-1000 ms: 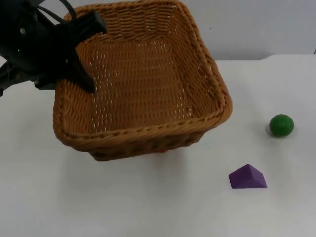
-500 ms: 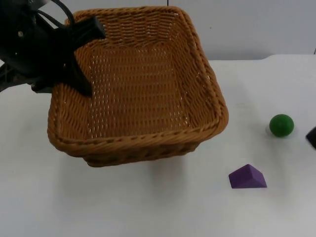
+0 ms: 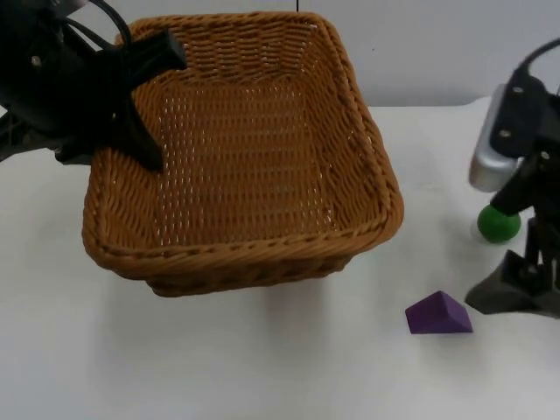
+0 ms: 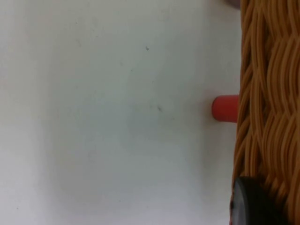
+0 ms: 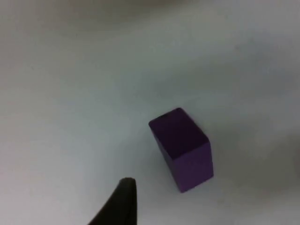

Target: Pick up the basket with the left hand and place the triangular block into the basket with the right hand.

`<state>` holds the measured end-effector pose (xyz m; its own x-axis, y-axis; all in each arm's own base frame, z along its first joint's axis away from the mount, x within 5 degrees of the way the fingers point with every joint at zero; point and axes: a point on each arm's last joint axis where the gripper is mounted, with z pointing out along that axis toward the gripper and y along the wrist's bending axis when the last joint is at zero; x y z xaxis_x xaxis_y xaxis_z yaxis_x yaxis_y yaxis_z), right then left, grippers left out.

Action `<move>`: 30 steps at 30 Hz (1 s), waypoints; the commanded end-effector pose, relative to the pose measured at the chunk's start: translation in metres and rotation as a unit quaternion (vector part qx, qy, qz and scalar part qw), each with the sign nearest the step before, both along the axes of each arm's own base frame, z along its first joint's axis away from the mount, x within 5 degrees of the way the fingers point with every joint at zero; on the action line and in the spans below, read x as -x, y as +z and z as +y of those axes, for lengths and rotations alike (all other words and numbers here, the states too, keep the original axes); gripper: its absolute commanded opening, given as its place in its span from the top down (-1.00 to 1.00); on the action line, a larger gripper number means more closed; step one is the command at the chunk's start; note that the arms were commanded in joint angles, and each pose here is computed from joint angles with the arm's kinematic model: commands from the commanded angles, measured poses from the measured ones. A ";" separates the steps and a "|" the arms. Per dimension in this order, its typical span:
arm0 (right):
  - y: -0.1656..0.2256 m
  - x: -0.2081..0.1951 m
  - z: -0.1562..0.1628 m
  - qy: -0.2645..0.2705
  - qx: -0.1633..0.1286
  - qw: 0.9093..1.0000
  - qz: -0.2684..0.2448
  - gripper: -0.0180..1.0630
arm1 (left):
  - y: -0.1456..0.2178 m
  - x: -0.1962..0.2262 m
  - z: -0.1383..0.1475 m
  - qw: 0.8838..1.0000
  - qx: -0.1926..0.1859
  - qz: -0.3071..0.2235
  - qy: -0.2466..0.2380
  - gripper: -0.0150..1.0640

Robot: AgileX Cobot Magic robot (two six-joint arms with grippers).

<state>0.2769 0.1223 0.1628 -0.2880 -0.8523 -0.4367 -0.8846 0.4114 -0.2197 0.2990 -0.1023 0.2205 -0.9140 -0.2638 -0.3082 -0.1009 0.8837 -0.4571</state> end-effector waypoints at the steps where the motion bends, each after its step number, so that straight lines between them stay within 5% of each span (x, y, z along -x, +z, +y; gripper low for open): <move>1: -0.002 -0.004 0.004 0.018 0.009 1.000 -0.008 -0.96 | 0.005 0.001 -0.001 1.000 0.003 -0.015 -0.002 0.97; 14: -0.041 -0.041 0.020 0.091 0.056 0.990 0.093 -0.96 | 0.006 0.001 -0.002 1.000 0.004 -0.016 -0.003 0.97; 30: -0.072 -0.056 0.027 0.103 0.073 0.983 0.134 -0.96 | 0.005 0.002 -0.002 1.000 0.005 -0.009 -0.006 0.97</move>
<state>0.3335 0.1466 0.0904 -0.1996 -0.9502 -0.2392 -0.9775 0.2101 -0.0188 0.2984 -0.1024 0.2202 -0.9187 -0.2443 -0.3104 -0.0843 0.8890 -0.4500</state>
